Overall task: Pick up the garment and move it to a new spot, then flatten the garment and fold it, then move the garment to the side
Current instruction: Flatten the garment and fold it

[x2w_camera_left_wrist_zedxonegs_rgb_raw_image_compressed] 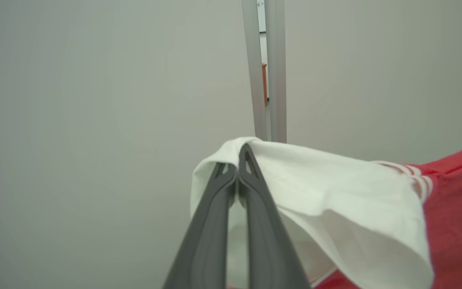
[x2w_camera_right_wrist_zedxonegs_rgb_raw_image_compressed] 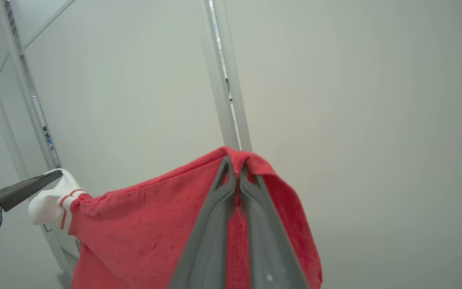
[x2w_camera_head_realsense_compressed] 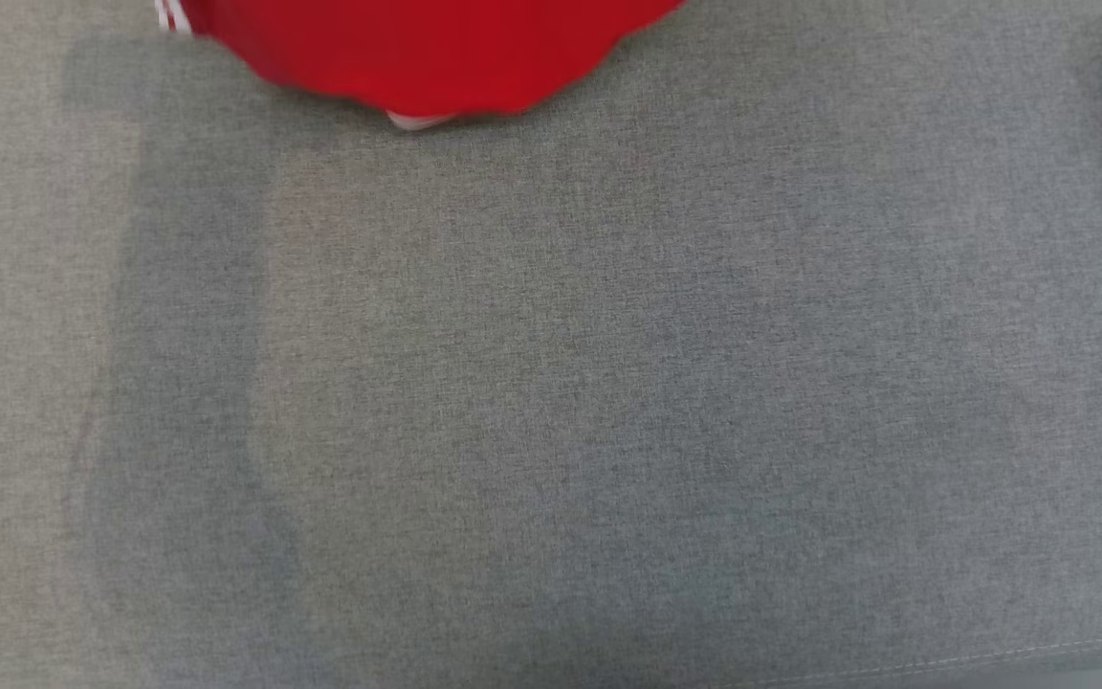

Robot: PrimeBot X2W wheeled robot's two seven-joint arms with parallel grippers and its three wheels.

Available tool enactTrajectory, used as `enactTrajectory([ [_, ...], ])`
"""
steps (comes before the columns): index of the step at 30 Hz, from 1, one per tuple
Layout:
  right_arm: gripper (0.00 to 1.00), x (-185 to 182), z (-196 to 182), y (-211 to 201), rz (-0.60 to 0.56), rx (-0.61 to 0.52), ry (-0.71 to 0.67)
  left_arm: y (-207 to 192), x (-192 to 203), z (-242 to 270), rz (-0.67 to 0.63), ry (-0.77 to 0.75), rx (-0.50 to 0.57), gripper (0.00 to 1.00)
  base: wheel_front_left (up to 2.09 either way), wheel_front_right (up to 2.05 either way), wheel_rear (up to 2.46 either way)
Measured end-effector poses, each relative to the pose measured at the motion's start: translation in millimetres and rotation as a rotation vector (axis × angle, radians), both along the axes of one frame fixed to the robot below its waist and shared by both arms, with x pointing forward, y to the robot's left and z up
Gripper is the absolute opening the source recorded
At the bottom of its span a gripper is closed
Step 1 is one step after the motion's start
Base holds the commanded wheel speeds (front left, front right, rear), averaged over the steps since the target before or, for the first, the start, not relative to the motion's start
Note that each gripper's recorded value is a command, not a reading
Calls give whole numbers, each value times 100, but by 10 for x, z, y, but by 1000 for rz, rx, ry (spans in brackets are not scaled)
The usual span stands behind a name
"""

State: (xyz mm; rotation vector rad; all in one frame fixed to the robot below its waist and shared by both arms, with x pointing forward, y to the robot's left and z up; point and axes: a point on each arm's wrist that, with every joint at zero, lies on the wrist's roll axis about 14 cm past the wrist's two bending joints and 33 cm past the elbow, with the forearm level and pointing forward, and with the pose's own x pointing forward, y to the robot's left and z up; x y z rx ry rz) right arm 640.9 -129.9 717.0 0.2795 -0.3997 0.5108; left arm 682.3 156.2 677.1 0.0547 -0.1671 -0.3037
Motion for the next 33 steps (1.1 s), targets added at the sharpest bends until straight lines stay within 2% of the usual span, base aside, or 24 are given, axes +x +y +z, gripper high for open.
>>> enactTrajectory([
  [7,0,137,558,-146,-54,20,-119,-123,160,547,-15,-119,-38,0,0,0,0],
  [12,0,180,507,-130,-57,-6,-98,-153,164,644,-26,-129,-48,0,0,0,0],
  [16,0,172,144,-97,-45,-65,-13,-154,135,418,-33,-51,-41,0,0,0,0],
  [20,0,48,-452,-35,-12,-127,134,-129,-18,-254,-39,139,27,0,0,0,0],
  [23,0,-159,-923,57,33,-173,268,-77,-254,-637,-55,276,46,0,0,0,0],
  [27,0,-481,-1163,182,94,-197,370,113,-647,-1003,-56,448,71,0,0,0,0],
  [30,0,-815,-1454,253,155,-273,491,215,-1023,-1299,-68,600,96,0,0,0,0],
  [33,0,-1111,-1560,240,193,-331,571,267,-1418,-1492,-97,730,98,0,0,0,0],
])
